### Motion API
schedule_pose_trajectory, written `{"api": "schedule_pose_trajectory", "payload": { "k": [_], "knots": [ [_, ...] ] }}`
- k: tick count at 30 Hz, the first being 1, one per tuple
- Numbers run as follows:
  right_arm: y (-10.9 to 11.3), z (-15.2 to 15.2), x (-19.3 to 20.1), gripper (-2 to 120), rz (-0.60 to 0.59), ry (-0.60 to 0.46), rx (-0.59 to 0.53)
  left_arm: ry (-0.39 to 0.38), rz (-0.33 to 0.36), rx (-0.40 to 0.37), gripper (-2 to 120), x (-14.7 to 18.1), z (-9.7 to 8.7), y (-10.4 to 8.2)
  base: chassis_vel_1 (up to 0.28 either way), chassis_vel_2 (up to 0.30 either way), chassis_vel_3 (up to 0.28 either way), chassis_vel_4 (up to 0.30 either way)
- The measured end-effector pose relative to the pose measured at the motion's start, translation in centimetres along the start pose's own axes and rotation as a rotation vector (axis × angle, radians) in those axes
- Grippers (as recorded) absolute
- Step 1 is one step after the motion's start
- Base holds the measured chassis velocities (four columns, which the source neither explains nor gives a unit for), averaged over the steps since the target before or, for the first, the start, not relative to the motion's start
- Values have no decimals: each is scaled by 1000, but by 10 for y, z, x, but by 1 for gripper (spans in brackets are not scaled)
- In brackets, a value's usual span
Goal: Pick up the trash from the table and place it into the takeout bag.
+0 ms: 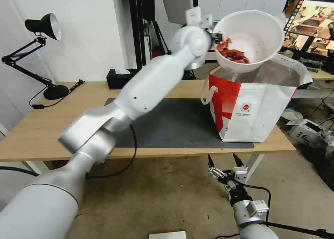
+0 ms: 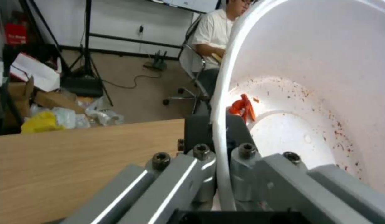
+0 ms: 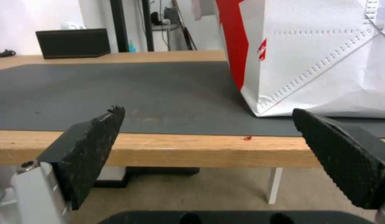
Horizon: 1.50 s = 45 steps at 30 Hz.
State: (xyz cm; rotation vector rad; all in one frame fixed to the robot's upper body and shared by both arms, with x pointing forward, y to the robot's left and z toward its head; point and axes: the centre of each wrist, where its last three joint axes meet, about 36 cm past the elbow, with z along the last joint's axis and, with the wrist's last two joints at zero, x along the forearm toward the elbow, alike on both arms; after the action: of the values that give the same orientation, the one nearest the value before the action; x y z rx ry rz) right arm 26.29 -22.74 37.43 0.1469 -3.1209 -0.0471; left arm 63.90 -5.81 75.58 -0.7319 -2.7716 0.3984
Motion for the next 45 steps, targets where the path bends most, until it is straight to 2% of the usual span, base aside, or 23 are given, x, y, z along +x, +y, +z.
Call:
{"api": "schedule_pose_trajectory", "payload": {
  "k": [2, 4, 11, 12, 14, 18, 24, 26, 28, 29, 30, 32, 36, 40, 45],
  "knots": [
    [0, 0, 0, 100, 0, 0, 0, -11, -5, -31, 0, -4, 8, -2, 0, 0, 0, 0],
    [0, 0, 0, 100, 0, 0, 0, -11, -5, -31, 0, -4, 8, -2, 0, 0, 0, 0],
    [0, 0, 0, 100, 0, 0, 0, -69, -31, -167, 0, -16, 45, 1, 0, 0, 0, 0],
    [0, 0, 0, 100, 0, 0, 0, -69, -31, -167, 0, -16, 45, 1, 0, 0, 0, 0],
    [0, 0, 0, 100, 0, 0, 0, -96, -21, -235, 0, -20, 61, 1, 0, 0, 0, 0],
    [0, 0, 0, 100, 0, 0, 0, -111, -13, -282, 0, -23, 71, 2, 0, 0, 0, 0],
    [0, 0, 0, 100, 0, 0, 0, -102, 4, -299, 0, -24, 75, 1, 0, 0, 0, 0],
    [0, 0, 0, 100, 0, 0, 0, -46, 19, -297, 0, -23, 74, 1, 0, 0, 0, 0],
    [0, 0, 0, 100, 0, 0, 0, -26, 24, -295, 0, -22, 73, 1, 0, 0, 0, 0],
    [0, 0, 0, 100, 0, 0, 0, 22, 36, -297, 0, -21, 68, 1, 0, 0, 0, 0],
    [0, 0, 0, 100, 0, 0, 0, 22, 36, -297, 0, -21, 68, 1, 0, 0, 0, 0],
    [0, 0, 0, 100, 0, 0, 0, 94, 47, -313, 0, -21, 60, 3, 0, 0, 0, 0],
    [0, 0, 0, 100, 0, 0, 0, 163, 56, -337, 0, -23, 57, 7, 0, 0, 0, 0],
    [0, 0, 0, 100, 0, 0, 0, 211, 71, -349, 0, -27, 61, 9, 0, 0, 0, 0],
    [0, 0, 0, 100, 0, 0, 0, 234, 78, -364, 0, -31, 69, 10, 0, 0, 0, 0]
  ]
}}
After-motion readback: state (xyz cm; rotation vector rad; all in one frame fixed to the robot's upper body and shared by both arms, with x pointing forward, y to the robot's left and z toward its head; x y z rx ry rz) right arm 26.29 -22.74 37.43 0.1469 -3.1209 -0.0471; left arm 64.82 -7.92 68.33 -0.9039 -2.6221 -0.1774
